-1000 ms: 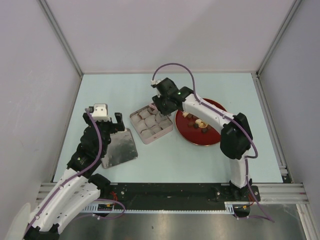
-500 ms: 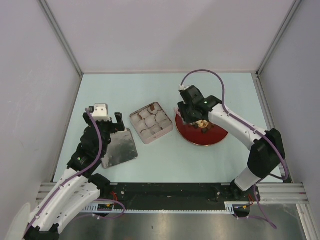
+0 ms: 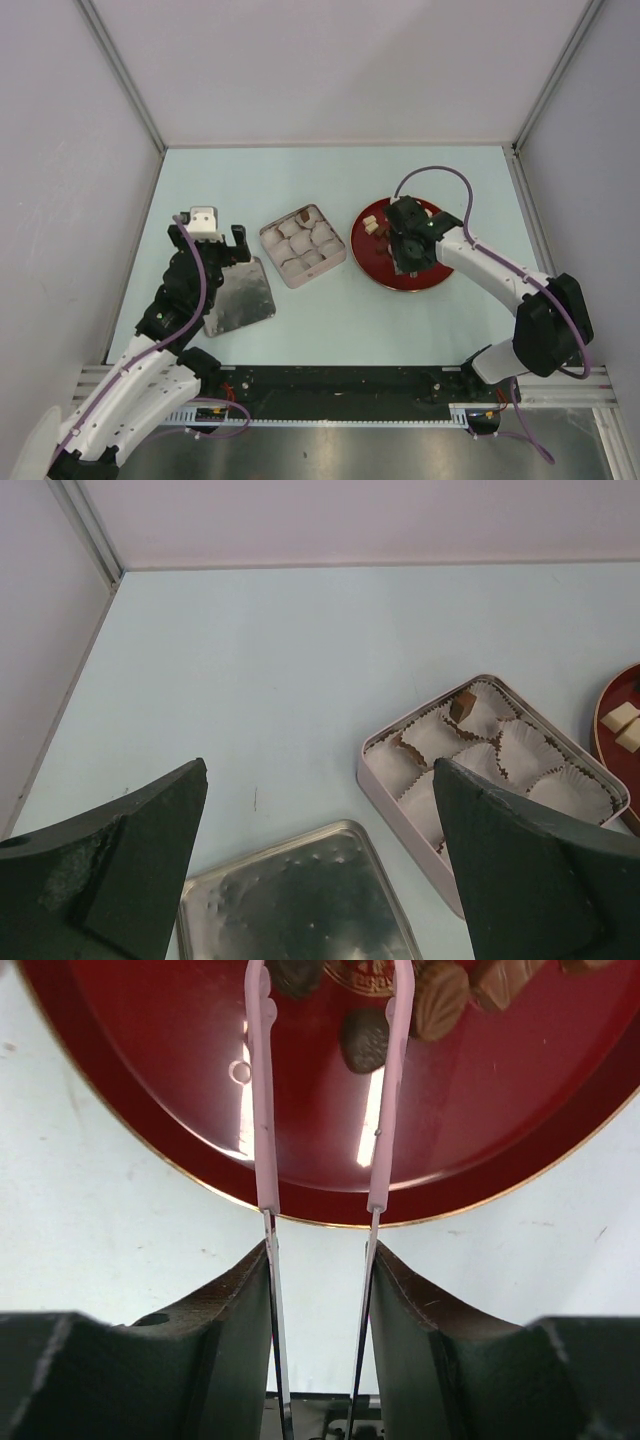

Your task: Pack the chocolate

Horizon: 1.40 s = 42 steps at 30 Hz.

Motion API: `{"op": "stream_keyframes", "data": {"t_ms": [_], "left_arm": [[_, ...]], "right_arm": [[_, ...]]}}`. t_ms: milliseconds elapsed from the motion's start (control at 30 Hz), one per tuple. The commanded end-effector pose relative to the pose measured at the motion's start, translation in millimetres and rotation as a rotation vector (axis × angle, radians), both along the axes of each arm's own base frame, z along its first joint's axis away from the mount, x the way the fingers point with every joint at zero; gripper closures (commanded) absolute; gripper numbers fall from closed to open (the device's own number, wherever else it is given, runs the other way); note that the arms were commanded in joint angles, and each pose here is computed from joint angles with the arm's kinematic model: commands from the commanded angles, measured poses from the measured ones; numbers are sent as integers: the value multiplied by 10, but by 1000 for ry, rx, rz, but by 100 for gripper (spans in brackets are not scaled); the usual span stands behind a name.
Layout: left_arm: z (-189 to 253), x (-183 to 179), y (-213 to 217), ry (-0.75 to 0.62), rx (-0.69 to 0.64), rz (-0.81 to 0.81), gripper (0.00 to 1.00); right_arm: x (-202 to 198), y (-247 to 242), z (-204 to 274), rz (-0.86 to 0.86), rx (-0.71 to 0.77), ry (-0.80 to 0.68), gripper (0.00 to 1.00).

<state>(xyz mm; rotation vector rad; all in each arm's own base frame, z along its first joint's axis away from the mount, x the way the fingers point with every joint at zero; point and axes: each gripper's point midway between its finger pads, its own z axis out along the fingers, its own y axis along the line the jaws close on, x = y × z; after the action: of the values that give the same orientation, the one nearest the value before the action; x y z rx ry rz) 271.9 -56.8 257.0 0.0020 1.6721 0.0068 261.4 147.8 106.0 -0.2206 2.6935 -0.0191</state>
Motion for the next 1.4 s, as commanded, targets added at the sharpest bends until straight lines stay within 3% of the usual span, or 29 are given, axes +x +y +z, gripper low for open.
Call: {"op": "stream_keyframes", "data": {"t_ms": [0,300,700,1367], "left_arm": [[46,20,-9,-21,-10,-4,0],[50,21,-6,-22,-9,-2,0],[30,29,-14,-17,-6,-4,0],[34,32,-13,-20,-3,-4,0]], "right_arm": [[47,-40,22,-27,20,-32,58],[128,139,-76,50,73,-22,61],[114,38,-272,45,-6,30,62],[14,50,-319,59,2,82,63]]}}
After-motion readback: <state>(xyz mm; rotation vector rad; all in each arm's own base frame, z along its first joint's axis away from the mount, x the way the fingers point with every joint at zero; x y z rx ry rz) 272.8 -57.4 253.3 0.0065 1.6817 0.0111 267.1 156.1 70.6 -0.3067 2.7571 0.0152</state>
